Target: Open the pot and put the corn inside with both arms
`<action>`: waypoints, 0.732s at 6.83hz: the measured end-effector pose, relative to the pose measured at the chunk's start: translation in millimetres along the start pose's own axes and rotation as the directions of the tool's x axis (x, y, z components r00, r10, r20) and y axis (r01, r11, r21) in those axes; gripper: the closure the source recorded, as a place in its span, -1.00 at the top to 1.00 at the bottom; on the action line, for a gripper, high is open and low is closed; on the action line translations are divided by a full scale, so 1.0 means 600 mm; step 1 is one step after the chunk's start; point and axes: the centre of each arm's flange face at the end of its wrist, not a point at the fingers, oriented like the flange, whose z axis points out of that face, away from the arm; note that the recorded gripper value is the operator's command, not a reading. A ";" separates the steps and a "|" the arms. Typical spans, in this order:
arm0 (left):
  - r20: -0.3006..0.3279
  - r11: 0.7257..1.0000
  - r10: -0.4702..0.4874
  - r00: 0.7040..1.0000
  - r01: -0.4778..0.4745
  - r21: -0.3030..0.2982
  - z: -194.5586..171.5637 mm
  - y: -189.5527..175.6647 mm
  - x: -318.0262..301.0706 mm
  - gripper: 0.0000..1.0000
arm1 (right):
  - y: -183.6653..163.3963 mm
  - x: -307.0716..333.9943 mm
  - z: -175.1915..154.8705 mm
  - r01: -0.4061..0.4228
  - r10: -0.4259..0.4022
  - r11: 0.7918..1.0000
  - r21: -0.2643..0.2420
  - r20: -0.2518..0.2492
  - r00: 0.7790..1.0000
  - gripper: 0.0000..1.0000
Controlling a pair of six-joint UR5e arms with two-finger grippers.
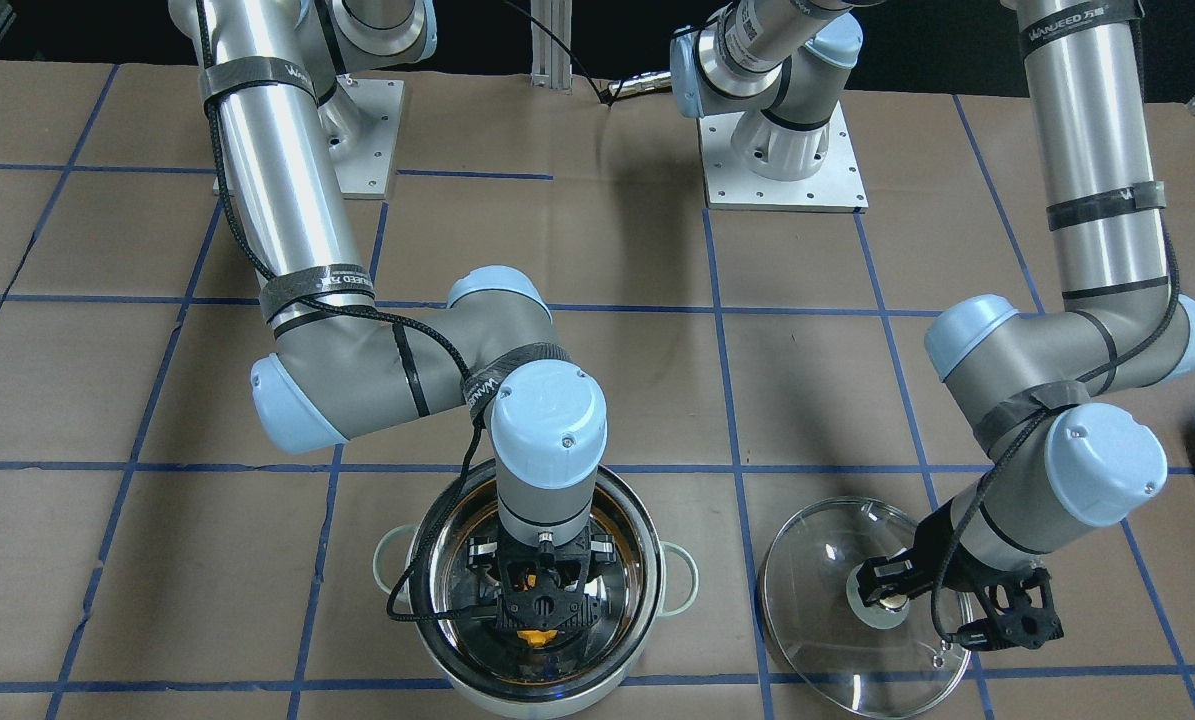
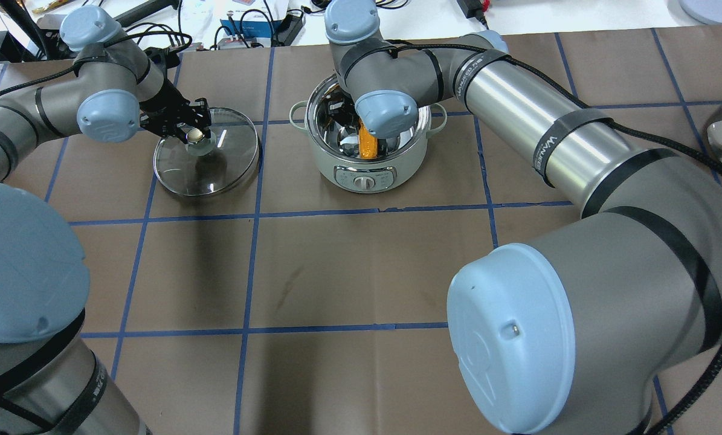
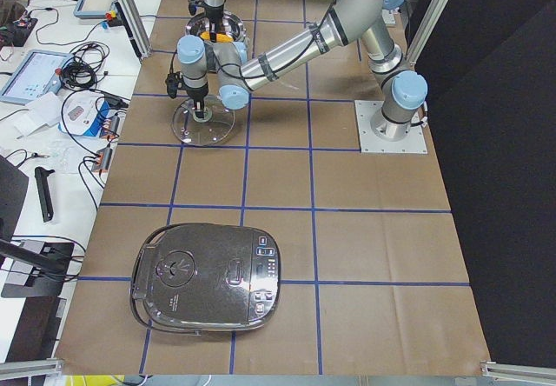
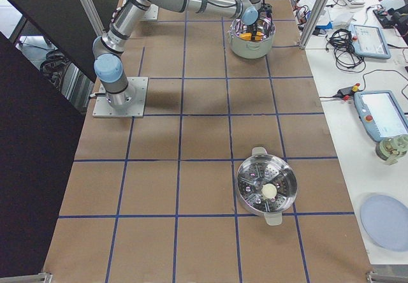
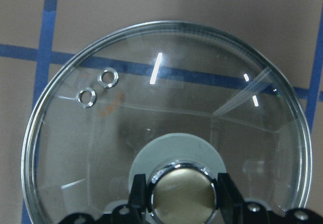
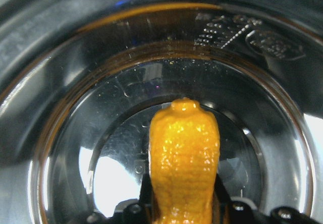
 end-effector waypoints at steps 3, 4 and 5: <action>0.033 1.000 0.018 0.999 -0.019 0.015 -0.118 0.023 0.032 1.00 | 0.012 0.012 -0.088 0.015 -0.014 1.000 0.014 -0.015 1.000 1.00; 0.056 1.000 0.027 0.998 -0.026 -0.012 -0.208 0.062 0.051 1.00 | 0.033 0.029 -0.174 0.018 -0.018 1.000 0.005 -0.015 1.000 0.95; 0.071 0.999 0.038 0.997 -0.036 -0.035 -0.303 0.117 0.073 1.00 | 0.066 0.061 -0.259 0.018 -0.018 1.000 -0.016 -0.021 1.000 0.93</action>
